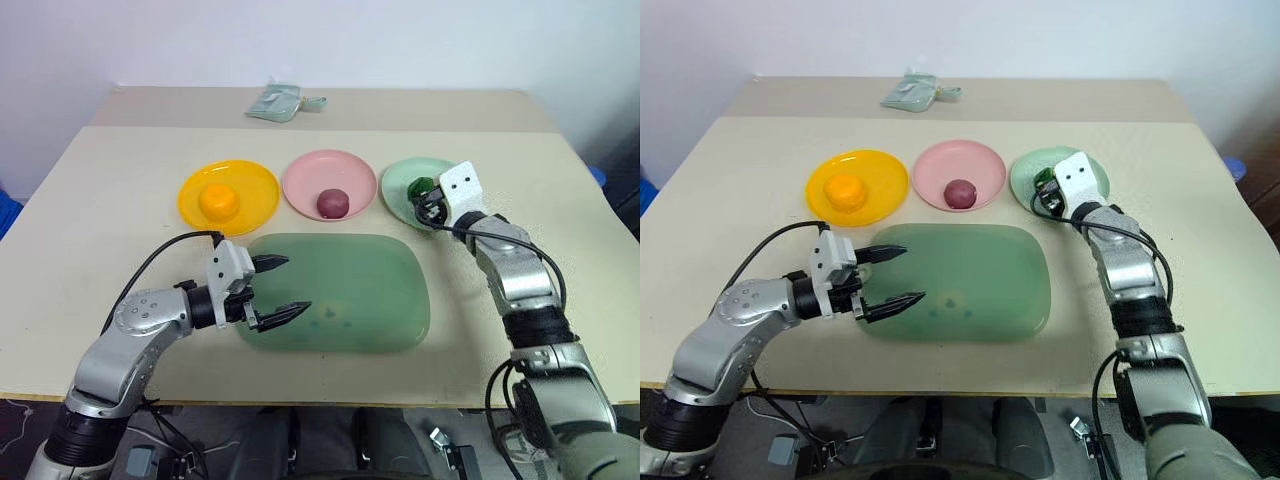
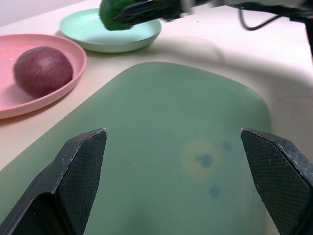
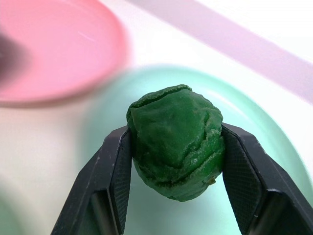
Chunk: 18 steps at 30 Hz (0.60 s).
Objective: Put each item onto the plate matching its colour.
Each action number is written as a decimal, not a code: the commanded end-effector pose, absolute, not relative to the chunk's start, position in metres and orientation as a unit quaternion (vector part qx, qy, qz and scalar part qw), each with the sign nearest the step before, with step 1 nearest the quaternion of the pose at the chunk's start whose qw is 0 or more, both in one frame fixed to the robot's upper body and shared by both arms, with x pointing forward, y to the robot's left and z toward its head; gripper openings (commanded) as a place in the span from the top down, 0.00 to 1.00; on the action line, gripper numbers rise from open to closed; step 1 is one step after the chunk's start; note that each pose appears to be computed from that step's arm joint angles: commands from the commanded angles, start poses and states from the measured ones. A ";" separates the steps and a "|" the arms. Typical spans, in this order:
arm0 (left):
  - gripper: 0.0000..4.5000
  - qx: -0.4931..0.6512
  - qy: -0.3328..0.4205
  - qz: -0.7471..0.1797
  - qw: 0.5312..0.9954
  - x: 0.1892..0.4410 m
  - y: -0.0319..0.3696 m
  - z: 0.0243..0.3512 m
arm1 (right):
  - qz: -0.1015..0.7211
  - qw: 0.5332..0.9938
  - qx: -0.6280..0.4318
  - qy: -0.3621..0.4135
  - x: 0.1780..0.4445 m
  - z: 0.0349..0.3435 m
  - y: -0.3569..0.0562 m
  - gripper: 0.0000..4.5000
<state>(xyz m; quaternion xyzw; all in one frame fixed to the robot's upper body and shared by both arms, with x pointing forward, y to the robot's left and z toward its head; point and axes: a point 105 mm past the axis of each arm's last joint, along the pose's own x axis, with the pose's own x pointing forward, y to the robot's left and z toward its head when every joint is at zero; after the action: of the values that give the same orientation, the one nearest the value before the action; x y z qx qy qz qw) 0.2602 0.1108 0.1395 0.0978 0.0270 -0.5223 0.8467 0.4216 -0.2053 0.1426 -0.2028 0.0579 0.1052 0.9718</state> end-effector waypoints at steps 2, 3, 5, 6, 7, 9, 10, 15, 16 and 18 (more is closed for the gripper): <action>0.00 0.100 -0.002 -0.513 0.853 0.256 0.107 0.151 | 0.076 0.976 -0.202 0.009 0.434 0.162 -0.209 0.13; 0.00 0.099 -0.004 -0.501 0.860 0.257 0.110 0.152 | 0.081 0.976 -0.204 -0.003 0.433 0.166 -0.208 0.01; 0.00 0.096 -0.009 -0.477 0.873 0.260 0.117 0.153 | 0.090 0.975 -0.200 -0.020 0.429 0.171 -0.211 0.00; 0.00 0.095 -0.013 -0.462 0.882 0.262 0.122 0.154 | 0.095 0.976 -0.195 -0.028 0.425 0.172 -0.214 0.00; 0.00 0.095 -0.018 -0.437 0.894 0.266 0.131 0.155 | 0.105 0.976 -0.190 -0.037 0.419 0.174 -0.220 0.00; 0.00 0.092 -0.025 -0.374 0.922 0.275 0.156 0.159 | 0.122 0.974 -0.187 -0.038 0.404 0.171 -0.232 0.00; 0.00 0.090 -0.028 -0.338 0.936 0.279 0.170 0.161 | 0.131 0.972 -0.190 -0.036 0.397 0.169 -0.237 0.00; 0.00 0.099 -0.030 -0.200 0.974 0.287 0.230 0.160 | 0.160 0.966 -0.200 -0.028 0.367 0.163 -0.259 0.00; 0.00 0.104 -0.023 -0.168 0.980 0.286 0.246 0.157 | 0.160 0.967 -0.195 -0.022 0.360 0.161 -0.266 0.00; 0.00 0.107 -0.013 -0.110 0.988 0.281 0.273 0.151 | 0.161 0.969 -0.186 -0.012 0.347 0.155 -0.279 0.00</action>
<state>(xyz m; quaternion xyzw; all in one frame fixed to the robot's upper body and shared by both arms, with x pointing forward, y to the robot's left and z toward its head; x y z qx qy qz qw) 0.2857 0.2479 0.1445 0.0926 0.0006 -0.1651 0.9819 0.3545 -0.2732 0.1317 -0.1849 0.0285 0.1592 0.9694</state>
